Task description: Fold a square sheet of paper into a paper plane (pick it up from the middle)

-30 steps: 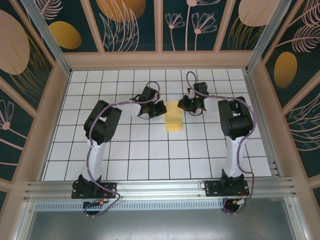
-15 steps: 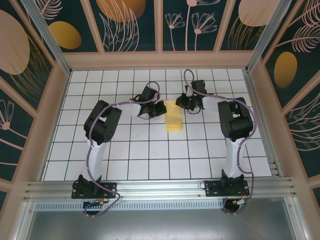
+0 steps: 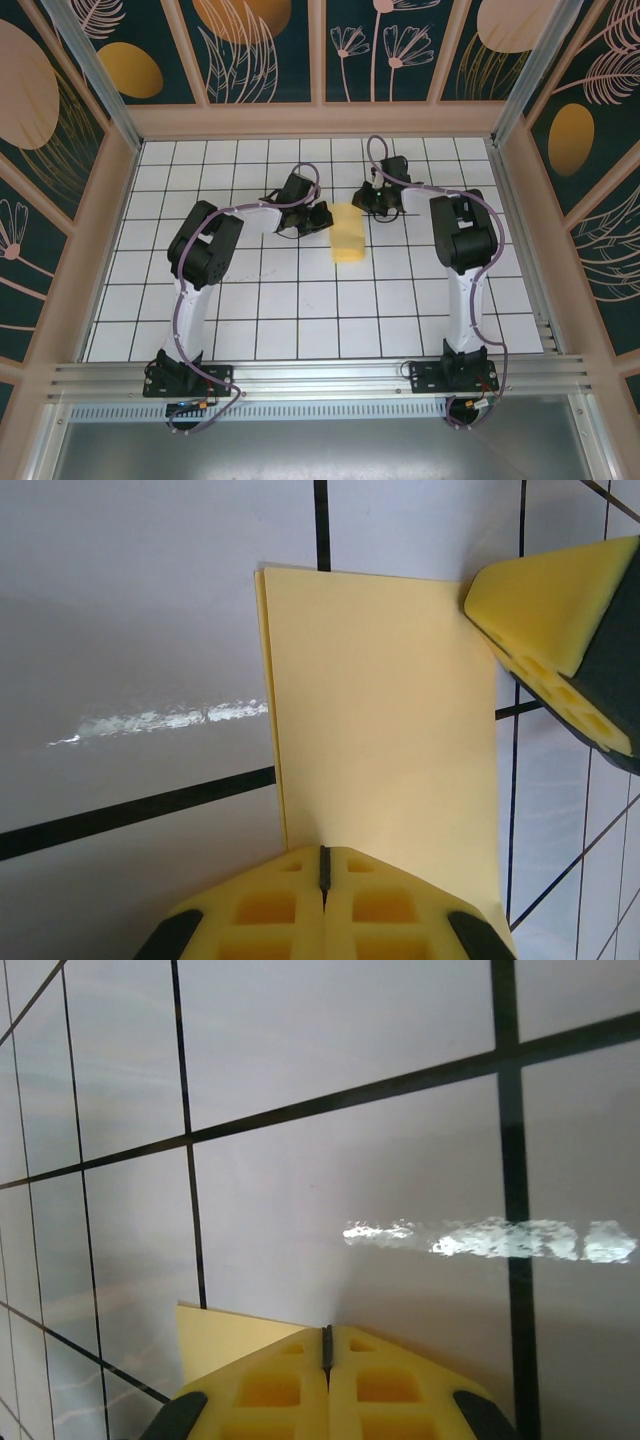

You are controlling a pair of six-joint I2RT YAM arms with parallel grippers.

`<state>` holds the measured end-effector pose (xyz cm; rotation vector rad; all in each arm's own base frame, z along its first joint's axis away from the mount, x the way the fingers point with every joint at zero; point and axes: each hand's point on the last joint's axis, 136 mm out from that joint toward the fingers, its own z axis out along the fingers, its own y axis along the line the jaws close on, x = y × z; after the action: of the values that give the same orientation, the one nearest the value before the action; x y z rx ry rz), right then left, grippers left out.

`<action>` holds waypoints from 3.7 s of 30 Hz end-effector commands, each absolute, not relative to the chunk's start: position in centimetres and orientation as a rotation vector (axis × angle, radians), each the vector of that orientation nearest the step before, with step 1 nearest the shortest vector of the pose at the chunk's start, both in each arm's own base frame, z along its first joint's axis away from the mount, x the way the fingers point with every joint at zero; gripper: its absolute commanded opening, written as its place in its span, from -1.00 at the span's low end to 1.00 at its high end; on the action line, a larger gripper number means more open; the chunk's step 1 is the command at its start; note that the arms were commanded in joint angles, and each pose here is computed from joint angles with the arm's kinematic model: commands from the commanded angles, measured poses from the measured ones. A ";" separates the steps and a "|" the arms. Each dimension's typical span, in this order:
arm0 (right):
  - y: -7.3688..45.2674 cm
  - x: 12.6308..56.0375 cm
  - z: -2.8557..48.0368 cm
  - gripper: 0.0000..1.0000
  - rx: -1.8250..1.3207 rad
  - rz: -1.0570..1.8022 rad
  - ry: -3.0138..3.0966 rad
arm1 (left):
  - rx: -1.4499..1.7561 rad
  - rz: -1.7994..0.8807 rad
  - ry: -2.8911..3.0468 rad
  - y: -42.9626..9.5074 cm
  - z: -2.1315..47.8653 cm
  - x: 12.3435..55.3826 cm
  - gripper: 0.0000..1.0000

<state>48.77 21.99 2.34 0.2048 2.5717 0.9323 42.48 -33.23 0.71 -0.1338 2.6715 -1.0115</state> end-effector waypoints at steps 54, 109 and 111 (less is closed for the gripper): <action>20.9 31.4 0.4 -1.00 0.045 1.087 2.843 | -0.407 -0.410 3.024 -23.4 -11.6 35.4 -1.00; 25.2 32.7 0.9 -0.93 0.169 0.714 2.896 | -0.491 -0.502 2.344 -14.9 12.2 41.1 0.97; 25.5 31.8 0.1 -0.94 0.193 0.730 2.928 | -0.481 -0.508 2.335 -14.9 12.1 41.0 0.97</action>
<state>33.59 25.40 1.79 0.1785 2.8352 0.7698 40.46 -15.09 10.71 -0.5010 2.4085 -0.4994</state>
